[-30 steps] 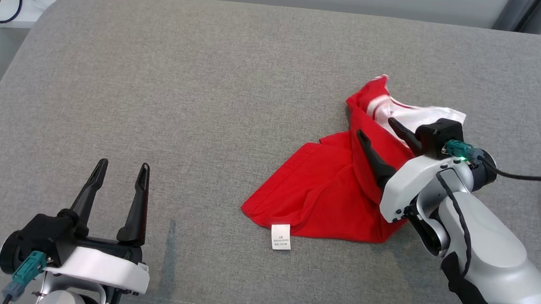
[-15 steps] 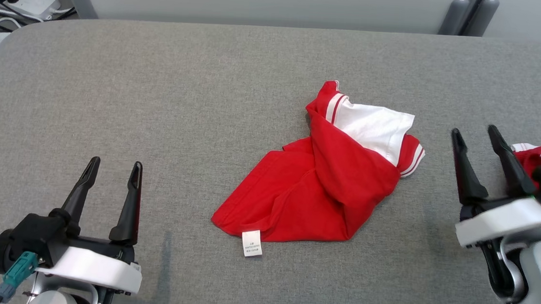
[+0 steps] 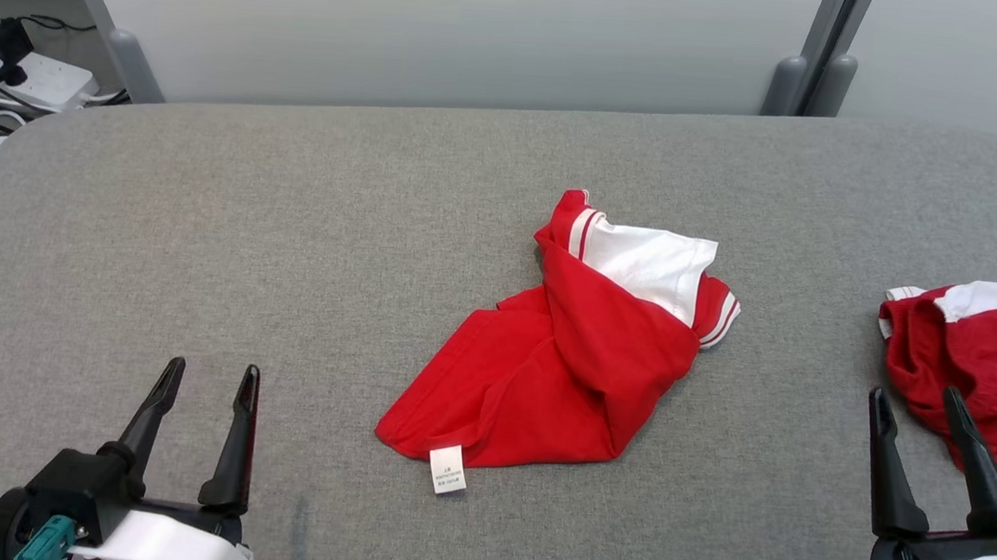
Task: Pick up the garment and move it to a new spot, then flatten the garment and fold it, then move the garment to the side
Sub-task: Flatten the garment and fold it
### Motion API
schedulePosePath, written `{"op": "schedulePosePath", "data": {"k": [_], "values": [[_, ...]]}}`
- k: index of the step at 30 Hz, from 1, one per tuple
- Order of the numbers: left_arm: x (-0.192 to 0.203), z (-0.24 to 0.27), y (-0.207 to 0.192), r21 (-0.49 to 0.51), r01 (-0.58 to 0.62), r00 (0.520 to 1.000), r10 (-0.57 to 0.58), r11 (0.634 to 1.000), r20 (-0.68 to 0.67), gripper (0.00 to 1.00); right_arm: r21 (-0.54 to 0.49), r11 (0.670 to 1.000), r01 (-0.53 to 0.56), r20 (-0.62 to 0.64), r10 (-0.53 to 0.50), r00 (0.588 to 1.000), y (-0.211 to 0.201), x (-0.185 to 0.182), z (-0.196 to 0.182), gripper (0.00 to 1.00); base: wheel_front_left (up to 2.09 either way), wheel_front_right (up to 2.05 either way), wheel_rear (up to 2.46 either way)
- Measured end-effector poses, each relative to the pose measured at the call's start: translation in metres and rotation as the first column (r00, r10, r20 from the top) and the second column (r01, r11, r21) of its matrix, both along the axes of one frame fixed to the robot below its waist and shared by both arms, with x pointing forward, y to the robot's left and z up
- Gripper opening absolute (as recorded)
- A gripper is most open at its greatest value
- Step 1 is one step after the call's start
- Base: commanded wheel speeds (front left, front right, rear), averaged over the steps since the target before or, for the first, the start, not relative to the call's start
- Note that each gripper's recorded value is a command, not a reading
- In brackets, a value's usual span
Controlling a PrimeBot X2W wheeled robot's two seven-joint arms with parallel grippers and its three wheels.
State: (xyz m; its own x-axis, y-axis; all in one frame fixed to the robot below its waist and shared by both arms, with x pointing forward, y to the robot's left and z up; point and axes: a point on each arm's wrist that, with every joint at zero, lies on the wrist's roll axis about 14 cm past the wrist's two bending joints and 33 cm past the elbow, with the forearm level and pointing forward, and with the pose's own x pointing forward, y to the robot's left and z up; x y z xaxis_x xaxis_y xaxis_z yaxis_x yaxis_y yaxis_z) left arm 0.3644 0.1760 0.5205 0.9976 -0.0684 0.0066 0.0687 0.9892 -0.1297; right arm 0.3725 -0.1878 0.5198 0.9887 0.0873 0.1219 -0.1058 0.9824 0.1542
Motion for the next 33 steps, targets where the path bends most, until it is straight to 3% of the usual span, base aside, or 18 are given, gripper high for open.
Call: {"op": "schedulePosePath", "data": {"k": [10, 27, 31, 33], "values": [[-0.016, 0.005, 0.002, -0.011, -0.010, 1.000, 0.010, 1.000, 0.005, 1.00, 0.012, 1.000, 0.027, 0.017, -0.028, 0.999, -0.001, -0.024, 0.011, 1.00, 0.00, 0.00, 0.00], [-0.018, 0.004, 0.002, -0.010, -0.013, 1.000, 0.013, 1.000, -0.002, 1.00, 0.002, 1.000, 0.023, 0.024, -0.023, 0.999, 0.001, -0.023, 0.016, 1.00, 0.00, 0.00, 0.00], [-0.022, -0.011, -0.016, -0.009, 0.064, 0.996, -0.064, 0.998, -0.069, 1.00, 0.001, 1.000, 0.021, 0.013, -0.021, 1.000, 0.002, -0.022, 0.013, 1.00, 0.00, 0.00, 0.00], [-0.028, -0.032, -0.049, -0.022, 0.193, 0.970, -0.194, 0.981, -0.148, 1.00, -0.001, 1.000, 0.020, 0.001, -0.020, 1.000, 0.002, -0.020, 0.010, 1.00, 0.00, 0.00, 0.00]]}}
